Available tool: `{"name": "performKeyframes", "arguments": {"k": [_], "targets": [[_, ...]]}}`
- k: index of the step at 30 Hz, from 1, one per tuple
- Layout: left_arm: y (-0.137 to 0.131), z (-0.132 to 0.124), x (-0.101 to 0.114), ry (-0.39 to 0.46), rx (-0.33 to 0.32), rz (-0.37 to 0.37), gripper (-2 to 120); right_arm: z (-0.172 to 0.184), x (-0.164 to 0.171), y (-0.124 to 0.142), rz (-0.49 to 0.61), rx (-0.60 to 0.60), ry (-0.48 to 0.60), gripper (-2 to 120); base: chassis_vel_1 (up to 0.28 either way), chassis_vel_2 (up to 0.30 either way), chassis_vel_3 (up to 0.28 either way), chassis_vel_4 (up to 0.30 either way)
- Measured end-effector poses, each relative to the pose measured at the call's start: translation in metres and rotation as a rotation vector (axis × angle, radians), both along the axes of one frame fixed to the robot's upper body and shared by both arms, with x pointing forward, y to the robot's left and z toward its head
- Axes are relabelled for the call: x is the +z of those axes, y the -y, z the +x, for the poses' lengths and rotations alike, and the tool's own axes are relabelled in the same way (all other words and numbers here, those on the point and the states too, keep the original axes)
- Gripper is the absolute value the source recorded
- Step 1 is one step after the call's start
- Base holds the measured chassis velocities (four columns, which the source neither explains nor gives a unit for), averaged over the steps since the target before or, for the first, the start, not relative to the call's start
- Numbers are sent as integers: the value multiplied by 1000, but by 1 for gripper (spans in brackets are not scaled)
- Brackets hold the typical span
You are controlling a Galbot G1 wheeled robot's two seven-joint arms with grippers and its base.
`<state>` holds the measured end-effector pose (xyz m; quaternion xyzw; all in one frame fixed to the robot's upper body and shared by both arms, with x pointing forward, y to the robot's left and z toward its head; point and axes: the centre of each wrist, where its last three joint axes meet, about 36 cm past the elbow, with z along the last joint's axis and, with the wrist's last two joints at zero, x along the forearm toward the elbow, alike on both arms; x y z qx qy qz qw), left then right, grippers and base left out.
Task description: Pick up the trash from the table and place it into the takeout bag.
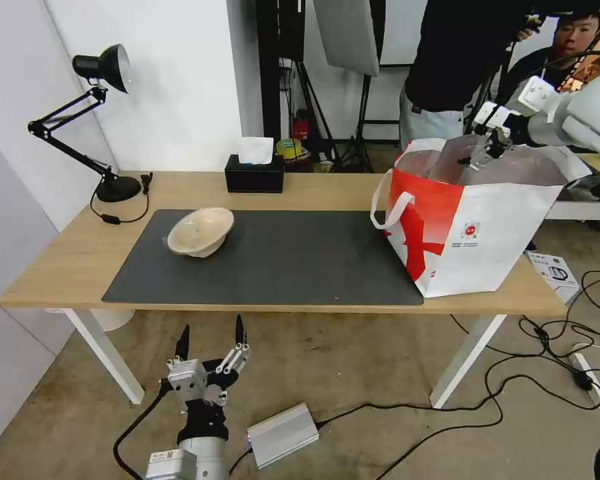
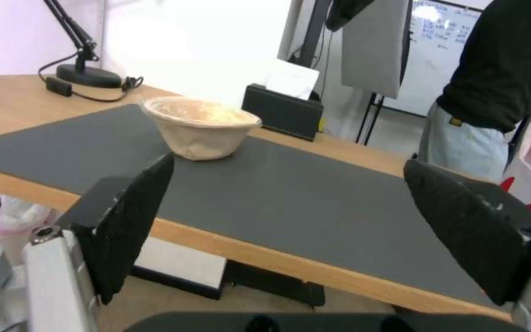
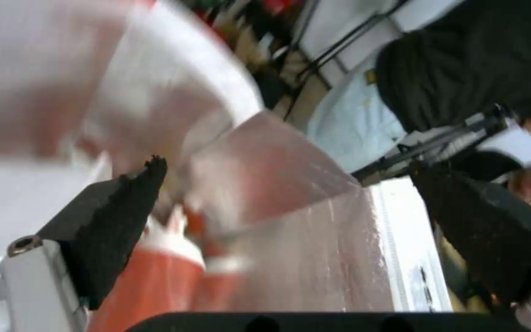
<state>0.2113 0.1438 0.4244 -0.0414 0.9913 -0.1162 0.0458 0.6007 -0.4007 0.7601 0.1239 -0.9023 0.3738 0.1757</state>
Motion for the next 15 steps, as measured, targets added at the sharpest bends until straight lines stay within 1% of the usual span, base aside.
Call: {"name": "performKeyframes", "arguments": {"k": [2,3,5,6,7,9,10,11,13,14,15], "targets": [[0,0,0,2,0,1,100,-7,-2,-3,78,-32,50,100,0,0,0,0],[0,0,0,2,0,1,100,-7,-2,-3,78,-32,50,100,0,0,0,0],[-1,1,1,3,0,2,100,-22,-4,-9,182,-66,136,100,0,0,0,0],[-1,1,1,3,0,2,100,-22,-4,-9,182,-66,136,100,0,0,0,0],[-1,1,2,4,0,3,100,-31,-9,-12,229,-81,188,100,0,0,0,0],[-1,1,2,4,1,2,100,-43,-25,-20,290,-82,273,100,0,0,0,0],[-1,1,2,4,1,2,100,-50,-35,-26,325,-85,339,100,0,0,0,0],[-1,1,2,4,1,2,100,-50,-35,-26,325,-85,339,100,0,0,0,0],[-1,1,2,4,1,1,100,-62,-47,-36,369,-92,431,100,0,0,0,0],[-1,1,2,4,1,1,100,-65,-49,-38,378,-92,449,100,0,0,0,0],[-1,1,2,4,0,1,100,-71,-54,-42,404,-89,497,100,0,0,0,0]]}}
